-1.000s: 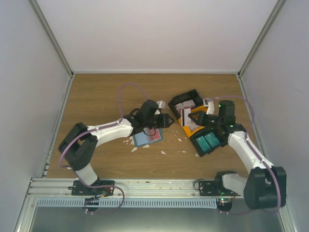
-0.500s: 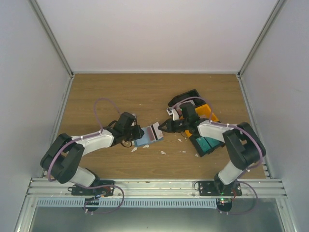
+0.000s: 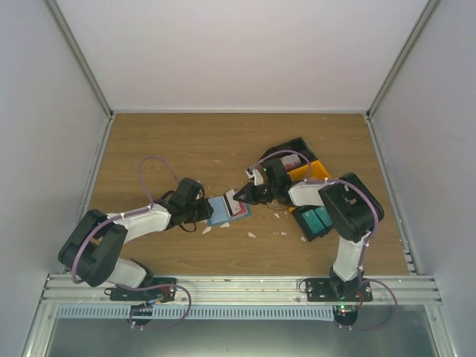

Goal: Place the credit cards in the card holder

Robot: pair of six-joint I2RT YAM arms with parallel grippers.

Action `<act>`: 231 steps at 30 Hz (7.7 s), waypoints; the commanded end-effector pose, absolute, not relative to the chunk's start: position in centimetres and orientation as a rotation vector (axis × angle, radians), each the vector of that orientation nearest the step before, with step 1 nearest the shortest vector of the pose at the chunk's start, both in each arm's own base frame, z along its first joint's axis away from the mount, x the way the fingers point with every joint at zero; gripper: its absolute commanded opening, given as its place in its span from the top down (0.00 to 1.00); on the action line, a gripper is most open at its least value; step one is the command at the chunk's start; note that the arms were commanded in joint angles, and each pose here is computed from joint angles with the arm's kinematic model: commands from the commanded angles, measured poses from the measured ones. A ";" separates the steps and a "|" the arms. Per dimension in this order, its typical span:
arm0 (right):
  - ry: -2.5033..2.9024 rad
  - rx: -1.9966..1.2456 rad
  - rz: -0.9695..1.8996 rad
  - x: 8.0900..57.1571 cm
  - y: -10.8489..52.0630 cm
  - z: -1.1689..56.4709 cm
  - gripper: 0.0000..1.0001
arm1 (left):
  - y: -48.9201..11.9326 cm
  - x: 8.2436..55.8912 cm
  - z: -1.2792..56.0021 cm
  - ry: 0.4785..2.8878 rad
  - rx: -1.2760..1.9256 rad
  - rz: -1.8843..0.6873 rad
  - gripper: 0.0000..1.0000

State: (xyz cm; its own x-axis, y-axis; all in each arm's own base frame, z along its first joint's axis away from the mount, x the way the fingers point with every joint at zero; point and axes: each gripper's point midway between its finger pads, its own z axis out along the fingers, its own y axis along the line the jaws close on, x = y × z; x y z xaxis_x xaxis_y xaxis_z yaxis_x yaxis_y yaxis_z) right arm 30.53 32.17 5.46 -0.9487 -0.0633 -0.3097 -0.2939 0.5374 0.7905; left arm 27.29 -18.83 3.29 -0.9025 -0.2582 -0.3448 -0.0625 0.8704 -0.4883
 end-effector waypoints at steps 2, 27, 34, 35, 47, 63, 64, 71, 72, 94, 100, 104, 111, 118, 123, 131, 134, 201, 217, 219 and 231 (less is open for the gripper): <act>2.527 -0.289 1.400 30.7 33.0 4.8 0.99 | -18.1 27.1 2.7 2.636 -0.224 -0.628 0.76; 2.561 -0.114 1.489 27.9 35.0 2.1 0.99 | -18.1 25.2 0.2 2.701 -0.234 -0.671 0.82; 2.525 -0.071 1.461 28.3 35.5 2.2 1.00 | -18.2 25.0 0.0 2.706 -0.237 -0.685 0.81; 2.521 -0.065 1.454 28.4 35.4 2.2 1.00 | -18.2 24.9 -0.1 2.707 -0.238 -0.684 0.81; 2.546 -0.104 1.514 26.5 36.9 2.0 1.00 | -18.7 24.8 0.0 2.707 -0.238 -0.728 0.80; 2.510 -0.258 1.175 28.4 34.8 7.1 0.48 | -18.5 25.9 2.7 2.615 -0.173 -0.711 0.67; 2.512 -0.288 1.135 28.4 34.5 7.5 0.44 | -18.5 26.1 3.1 2.601 -0.168 -0.706 0.64; 2.468 -0.332 0.735 30.0 28.5 10.7 0.30 | -19.0 27.2 7.1 2.486 -0.126 -0.751 0.46; 2.475 -0.315 0.667 30.0 27.2 11.1 0.29 | -19.1 27.4 8.0 2.459 -0.119 -0.764 0.45; 2.513 0.522 -0.133 24.9 4.3 10.2 0.45 | -19.8 26.5 10.2 2.370 -0.079 -0.882 0.40; 2.569 0.464 -0.046 26.7 4.5 8.7 0.46 | -20.3 26.6 10.6 2.352 -0.058 -0.919 0.40; 2.562 0.408 0.025 29.2 4.8 8.9 0.40 | -20.8 26.5 10.7 2.353 -0.029 -0.935 0.40; 2.594 0.299 0.104 32.4 5.4 7.5 0.39 | -21.8 26.1 10.8 2.351 0.022 -1.001 0.40; 2.626 0.233 0.141 33.9 6.3 6.5 0.37 | -24.8 25.4 11.3 2.345 0.148 -1.145 0.41; 2.727 0.216 0.094 32.3 5.9 4.5 0.41 | -27.7 25.3 11.5 2.341 0.212 -1.227 0.46; 2.782 0.134 0.224 31.5 7.7 3.2 0.50 | -33.6 25.7 11.2 2.350 0.295 -1.346 0.55; 2.792 0.117 0.258 31.5 8.2 3.0 0.50 | -36.1 26.0 10.1 2.379 0.298 -1.364 0.57; 2.695 -0.062 0.788 27.9 14.0 7.2 0.72 | -46.1 26.6 4.3 2.552 0.436 -1.404 0.82; 2.723 -0.096 0.600 28.6 12.8 6.9 0.63 | -46.0 26.5 5.1 2.532 0.444 -1.407 0.81; 2.757 -0.134 0.535 28.3 12.9 6.1 0.61 | -46.0 26.6 5.1 2.533 0.441 -1.403 0.81; 2.797 -0.214 0.477 27.8 14.4 5.6 0.60 | -46.0 26.7 4.8 2.543 0.430 -1.391 0.81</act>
